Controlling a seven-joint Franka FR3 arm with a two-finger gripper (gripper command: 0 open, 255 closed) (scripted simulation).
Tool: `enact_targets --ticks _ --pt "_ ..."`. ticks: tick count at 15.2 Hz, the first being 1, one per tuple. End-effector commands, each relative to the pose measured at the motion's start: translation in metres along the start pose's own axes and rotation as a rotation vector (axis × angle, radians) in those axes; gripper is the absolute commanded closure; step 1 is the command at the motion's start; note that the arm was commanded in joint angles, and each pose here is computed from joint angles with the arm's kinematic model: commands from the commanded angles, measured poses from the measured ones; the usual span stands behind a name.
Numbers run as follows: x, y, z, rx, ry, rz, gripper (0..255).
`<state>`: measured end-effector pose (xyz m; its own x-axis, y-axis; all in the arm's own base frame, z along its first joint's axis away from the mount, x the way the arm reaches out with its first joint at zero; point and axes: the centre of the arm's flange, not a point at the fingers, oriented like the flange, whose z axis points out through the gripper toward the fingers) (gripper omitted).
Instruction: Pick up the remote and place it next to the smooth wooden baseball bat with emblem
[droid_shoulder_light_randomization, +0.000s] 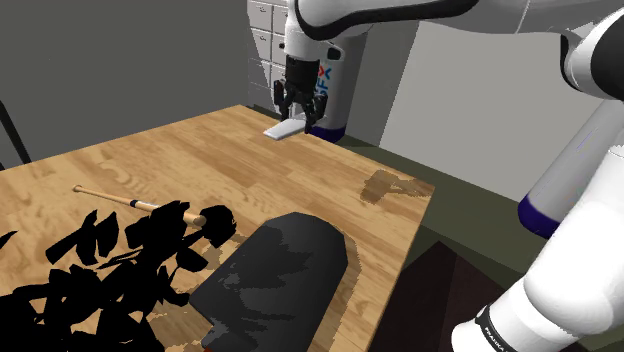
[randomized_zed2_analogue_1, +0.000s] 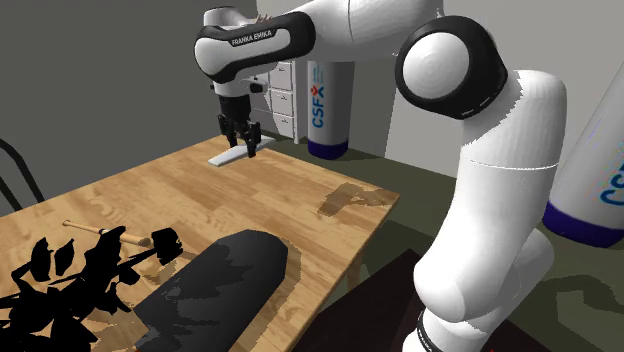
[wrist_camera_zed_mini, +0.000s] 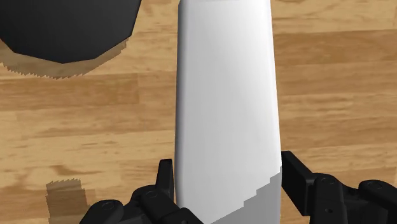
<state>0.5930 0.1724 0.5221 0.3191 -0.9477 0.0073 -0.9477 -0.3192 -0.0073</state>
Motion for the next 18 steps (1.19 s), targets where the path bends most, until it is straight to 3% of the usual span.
enact_targets --ticks 1,7,18 --pt "-0.011 -0.025 0.002 0.001 0.000 0.003 255" --pt "-0.049 -0.093 0.002 0.001 0.000 0.003 255" --pt "-0.049 -0.092 0.060 0.001 0.000 0.003 255"
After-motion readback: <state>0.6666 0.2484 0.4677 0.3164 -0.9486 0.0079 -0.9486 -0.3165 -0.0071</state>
